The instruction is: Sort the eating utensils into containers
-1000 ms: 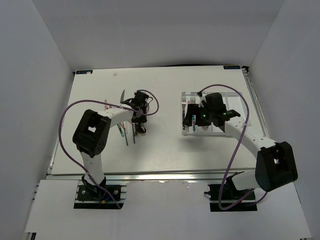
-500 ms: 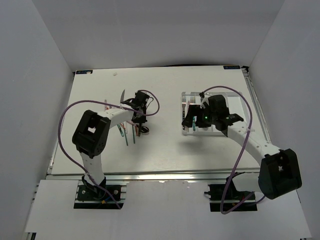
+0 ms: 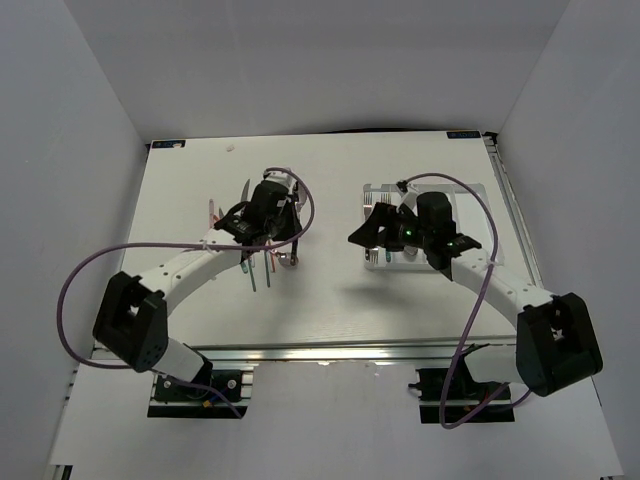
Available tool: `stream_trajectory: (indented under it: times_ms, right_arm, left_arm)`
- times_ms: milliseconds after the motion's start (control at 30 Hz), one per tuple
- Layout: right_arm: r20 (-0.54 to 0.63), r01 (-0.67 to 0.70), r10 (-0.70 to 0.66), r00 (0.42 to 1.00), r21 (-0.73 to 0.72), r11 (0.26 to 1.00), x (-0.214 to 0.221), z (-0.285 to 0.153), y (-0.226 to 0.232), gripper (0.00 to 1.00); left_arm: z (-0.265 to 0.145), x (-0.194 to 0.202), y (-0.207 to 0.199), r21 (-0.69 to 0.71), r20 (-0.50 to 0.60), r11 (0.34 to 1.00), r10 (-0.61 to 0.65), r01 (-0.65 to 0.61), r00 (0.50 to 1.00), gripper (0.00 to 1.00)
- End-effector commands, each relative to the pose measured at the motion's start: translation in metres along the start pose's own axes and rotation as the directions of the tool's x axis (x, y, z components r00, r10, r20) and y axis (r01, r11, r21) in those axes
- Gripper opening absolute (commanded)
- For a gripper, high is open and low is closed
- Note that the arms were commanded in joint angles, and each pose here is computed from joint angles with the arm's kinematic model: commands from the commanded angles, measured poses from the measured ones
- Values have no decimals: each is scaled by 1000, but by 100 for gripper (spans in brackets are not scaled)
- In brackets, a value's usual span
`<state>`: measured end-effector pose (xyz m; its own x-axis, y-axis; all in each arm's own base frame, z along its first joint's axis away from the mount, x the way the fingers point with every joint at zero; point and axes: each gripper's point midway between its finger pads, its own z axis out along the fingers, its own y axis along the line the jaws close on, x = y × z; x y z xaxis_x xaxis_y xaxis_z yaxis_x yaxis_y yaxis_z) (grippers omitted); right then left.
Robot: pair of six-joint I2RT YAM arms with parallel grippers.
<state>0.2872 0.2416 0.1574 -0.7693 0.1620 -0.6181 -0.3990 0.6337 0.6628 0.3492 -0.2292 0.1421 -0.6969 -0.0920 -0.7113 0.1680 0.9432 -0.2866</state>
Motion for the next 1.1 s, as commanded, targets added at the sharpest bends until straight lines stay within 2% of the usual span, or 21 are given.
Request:
stream_trajectory:
  times_ms: [0,167,233,267,467,567,667,700,733,800,833,933,967,1000,1033,1067]
  right_arm:
    - [77,8,-1,997,-90,996,-33,8,32,89]
    - [110,-8,19,994,-94,996,-54,29,51,89]
    - [80,-19,23,997,-47,999,-48,47,51,89]
    - [95,-2,7,995,-51,999,-60,50,62,89]
    - [69,-7,10,998,-47,999,-59,82,79,88]
    - [49,-17,20,999,-58,998,-53,95,85,84]
    - [28,-11,14,1000,-73,997,-50,107,94,68]
    - [17,-11,12,1000,-80,997,-48,111,96,54]
    - [9,-9,10,1000,-82,997,-45,113,97,48]
    - [4,-13,14,1000,-92,996,-43,114,98,0]
    - [6,-20,20,1000,-82,996,-41,114,95,0]
    - [20,2,-1,1000,-31,1000,-45,110,85,0]
    - [30,5,-5,1000,-11,1000,-53,106,76,0]
    - [31,25,-25,999,7,1000,-57,103,68,0]
    - [16,24,-24,1000,29,999,-58,99,58,0]
    - [39,20,-23,999,64,998,-73,92,42,0]
  left_arm:
    - [-18,-14,-15,95,65,994,-61,54,996,0]
    - [-43,-20,-42,241,113,969,-91,62,989,0]
    - [-52,-18,-52,302,114,952,-95,57,989,0]
    - [-54,-18,-56,318,113,946,-98,57,989,0]
    - [-68,-20,-65,370,121,928,-102,50,987,0]
    - [-72,-19,-71,401,117,914,-106,51,987,0]
    - [-73,-18,-74,412,118,910,-107,50,987,0]
    - [-72,-17,-74,410,118,911,-107,50,987,0]
    - [-72,-18,-73,407,120,912,-106,49,987,0]
    - [-72,-20,-71,395,131,918,-106,46,986,0]
    - [-72,-19,-69,386,129,921,-103,45,986,1]
    - [-69,-18,-56,316,136,949,-73,27,988,23]
    - [-69,-20,-52,292,144,956,-61,17,988,43]
    - [-70,-15,-46,264,128,964,-51,15,991,53]
    - [-75,-20,-39,231,156,973,-50,13,986,68]
    - [-79,-21,-34,211,163,978,-36,1,986,90]
